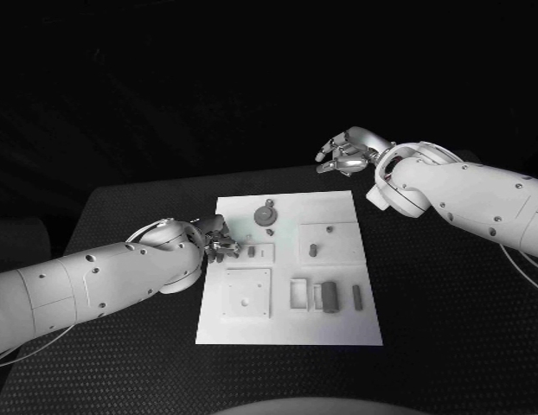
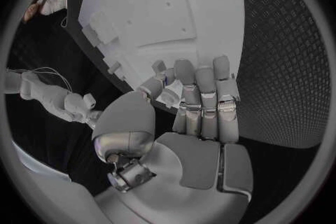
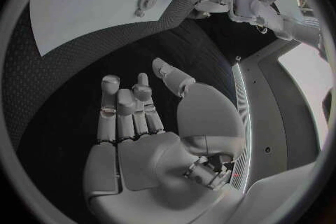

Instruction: Assemble the parts on the task board

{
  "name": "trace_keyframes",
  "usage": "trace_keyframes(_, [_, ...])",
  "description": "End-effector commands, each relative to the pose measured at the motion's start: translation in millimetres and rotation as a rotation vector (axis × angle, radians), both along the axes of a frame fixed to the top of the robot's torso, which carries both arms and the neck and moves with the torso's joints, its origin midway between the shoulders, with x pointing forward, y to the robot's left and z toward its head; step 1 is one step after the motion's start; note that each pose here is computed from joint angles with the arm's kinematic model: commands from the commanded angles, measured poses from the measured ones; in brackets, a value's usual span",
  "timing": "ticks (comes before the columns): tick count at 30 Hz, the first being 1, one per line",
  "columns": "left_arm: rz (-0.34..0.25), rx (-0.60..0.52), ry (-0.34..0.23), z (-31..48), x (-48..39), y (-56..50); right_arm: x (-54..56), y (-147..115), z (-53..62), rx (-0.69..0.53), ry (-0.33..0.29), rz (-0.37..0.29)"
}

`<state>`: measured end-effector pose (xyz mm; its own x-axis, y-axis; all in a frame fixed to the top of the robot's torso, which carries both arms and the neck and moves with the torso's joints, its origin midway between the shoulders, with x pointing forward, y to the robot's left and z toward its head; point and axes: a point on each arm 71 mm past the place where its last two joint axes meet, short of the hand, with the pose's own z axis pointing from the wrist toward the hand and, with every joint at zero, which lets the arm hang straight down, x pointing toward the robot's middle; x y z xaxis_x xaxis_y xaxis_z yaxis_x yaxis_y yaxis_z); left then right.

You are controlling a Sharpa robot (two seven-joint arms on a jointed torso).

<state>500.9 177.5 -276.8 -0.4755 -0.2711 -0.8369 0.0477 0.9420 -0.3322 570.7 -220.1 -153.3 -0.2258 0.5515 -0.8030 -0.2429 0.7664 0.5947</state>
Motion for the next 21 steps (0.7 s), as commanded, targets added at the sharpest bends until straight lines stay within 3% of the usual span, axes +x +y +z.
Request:
trace_keyframes(1, [0.013, 0.051, 0.039, -10.7, -4.5, 5.4, -0.4, 1.0, -0.5, -0.001, 0.004, 0.013])
trace_keyframes(21, [0.013, 0.015, 0.001, -7.7, -4.2, 0.2, -0.7, 0.4, -0.6, -0.002, 0.005, 0.013])
